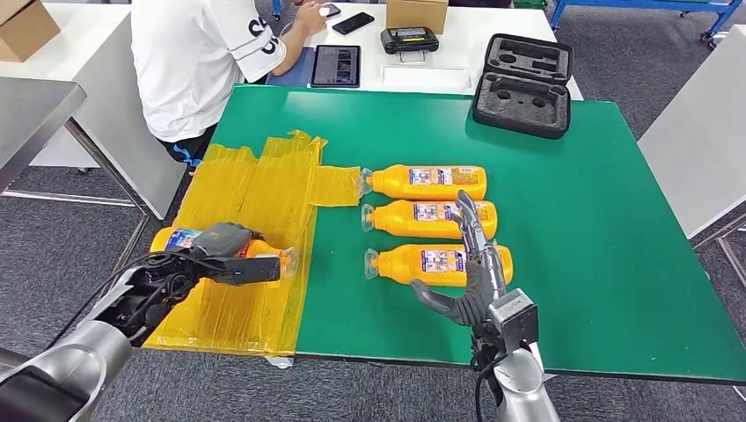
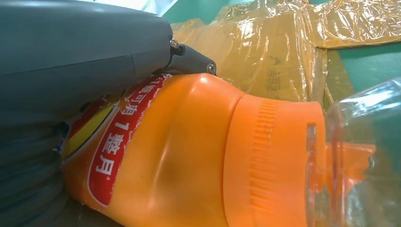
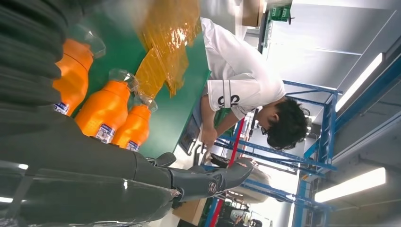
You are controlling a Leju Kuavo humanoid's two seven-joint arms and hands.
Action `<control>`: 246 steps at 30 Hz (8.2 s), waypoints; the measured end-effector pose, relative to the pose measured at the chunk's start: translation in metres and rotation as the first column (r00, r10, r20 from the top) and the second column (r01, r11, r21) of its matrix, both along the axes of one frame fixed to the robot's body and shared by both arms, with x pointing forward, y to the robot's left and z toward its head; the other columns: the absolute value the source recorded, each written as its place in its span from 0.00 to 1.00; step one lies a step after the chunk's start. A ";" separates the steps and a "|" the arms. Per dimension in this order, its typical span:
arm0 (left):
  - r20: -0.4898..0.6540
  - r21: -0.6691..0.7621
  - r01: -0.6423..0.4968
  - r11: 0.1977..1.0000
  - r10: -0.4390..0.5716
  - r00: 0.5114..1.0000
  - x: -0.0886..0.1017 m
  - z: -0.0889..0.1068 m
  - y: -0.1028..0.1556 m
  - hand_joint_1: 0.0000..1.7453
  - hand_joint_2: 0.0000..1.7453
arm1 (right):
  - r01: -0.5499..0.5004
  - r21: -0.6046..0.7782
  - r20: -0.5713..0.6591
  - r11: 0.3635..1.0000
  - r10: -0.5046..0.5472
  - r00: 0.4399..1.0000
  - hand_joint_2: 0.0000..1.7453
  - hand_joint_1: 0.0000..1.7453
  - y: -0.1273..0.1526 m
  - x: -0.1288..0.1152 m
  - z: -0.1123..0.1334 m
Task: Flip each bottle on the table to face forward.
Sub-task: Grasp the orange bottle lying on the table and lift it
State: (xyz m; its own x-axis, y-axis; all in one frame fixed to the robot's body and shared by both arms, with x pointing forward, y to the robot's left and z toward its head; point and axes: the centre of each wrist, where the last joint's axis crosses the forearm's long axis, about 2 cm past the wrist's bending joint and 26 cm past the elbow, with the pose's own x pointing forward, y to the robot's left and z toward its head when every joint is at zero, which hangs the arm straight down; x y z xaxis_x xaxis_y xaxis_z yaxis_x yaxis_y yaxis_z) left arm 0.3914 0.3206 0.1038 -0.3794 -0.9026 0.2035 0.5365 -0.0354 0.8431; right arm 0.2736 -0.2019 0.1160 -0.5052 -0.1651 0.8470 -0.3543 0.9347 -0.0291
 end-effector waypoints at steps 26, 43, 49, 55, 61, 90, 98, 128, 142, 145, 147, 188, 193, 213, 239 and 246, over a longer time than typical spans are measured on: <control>-0.052 0.086 -0.006 0.996 0.011 0.999 0.014 0.009 0.003 0.00 1.00 | -0.043 0.001 -0.025 0.999 0.043 0.999 1.00 0.00 0.010 0.015 -0.003; -0.056 0.099 -0.020 0.995 0.025 0.998 0.012 0.006 0.006 0.00 1.00 | -0.049 0.001 -0.051 0.999 0.049 0.997 1.00 0.00 0.014 0.015 -0.008; -0.057 0.092 -0.022 0.996 0.028 0.998 0.012 0.006 0.007 0.00 1.00 | -0.042 0.004 -0.062 0.999 0.042 0.997 1.00 0.00 0.014 0.015 -0.009; -0.062 0.072 -0.026 0.997 0.031 0.998 0.015 0.015 0.016 0.00 0.00 | -0.033 0.005 -0.076 0.999 0.033 0.997 1.00 0.00 0.013 0.015 -0.009; -0.053 0.004 -0.028 1.000 0.028 0.998 0.018 0.033 0.030 0.00 0.00 | -0.024 0.004 -0.099 1.000 0.024 0.995 1.00 0.00 0.012 0.009 -0.014; -0.045 -0.069 0.059 0.996 -0.062 0.997 0.038 0.074 0.015 0.00 0.00 | 0.029 0.013 -0.139 0.999 -0.027 0.990 1.00 0.00 0.005 0.009 -0.012; -0.050 -0.088 0.062 0.994 -0.067 0.997 0.039 0.075 0.015 0.00 0.00 | 0.032 0.011 -0.141 0.999 -0.031 0.990 1.00 0.00 0.004 0.009 -0.011; 0.111 -0.986 0.157 -0.050 0.507 0.855 -0.156 -0.004 -0.138 0.00 1.00 | 0.054 -0.871 -0.076 0.488 -0.243 0.967 1.00 0.00 -0.148 0.045 0.020; 0.144 -0.977 0.206 -0.051 0.555 0.819 -0.158 0.009 -0.144 0.00 1.00 | -0.150 -0.911 -0.229 0.383 -0.168 0.959 1.00 0.00 -0.159 0.086 0.019; 0.145 -0.977 0.207 -0.051 0.555 0.819 -0.159 0.009 -0.147 0.00 1.00 | -0.181 -0.912 -0.249 0.367 -0.146 0.957 1.00 0.00 -0.148 0.097 0.017; 0.147 -0.977 0.209 -0.051 0.549 0.823 -0.160 0.010 -0.149 0.00 1.00 | -0.205 -0.910 -0.265 0.360 -0.127 0.956 1.00 0.00 -0.137 0.105 0.015; 0.145 -0.980 0.194 -0.035 0.544 0.827 -0.168 0.005 -0.154 0.00 1.00 | -0.340 -0.883 -0.374 0.323 -0.048 0.926 1.00 0.00 -0.074 0.116 -0.008; 0.144 -0.980 0.194 -0.034 0.544 0.827 -0.168 0.005 -0.154 0.00 1.00 | -0.344 -0.886 -0.378 0.312 -0.052 0.925 1.00 0.00 -0.076 0.114 -0.010; 0.110 -0.987 0.153 -0.045 0.507 0.855 -0.167 -0.005 -0.156 0.00 1.00 | -0.326 -0.908 -0.372 0.263 -0.148 0.916 1.00 0.00 -0.115 0.103 -0.014; 0.049 -0.992 0.100 -0.078 0.490 0.870 -0.166 -0.014 -0.160 0.00 1.00 | -0.327 -0.915 -0.372 0.237 -0.179 0.911 1.00 0.94 -0.129 0.099 -0.019; 0.043 -0.991 0.098 -0.086 0.487 0.872 -0.166 -0.014 -0.160 0.00 1.00 | -0.338 -0.911 -0.382 0.235 -0.177 0.907 1.00 1.00 -0.131 0.099 -0.019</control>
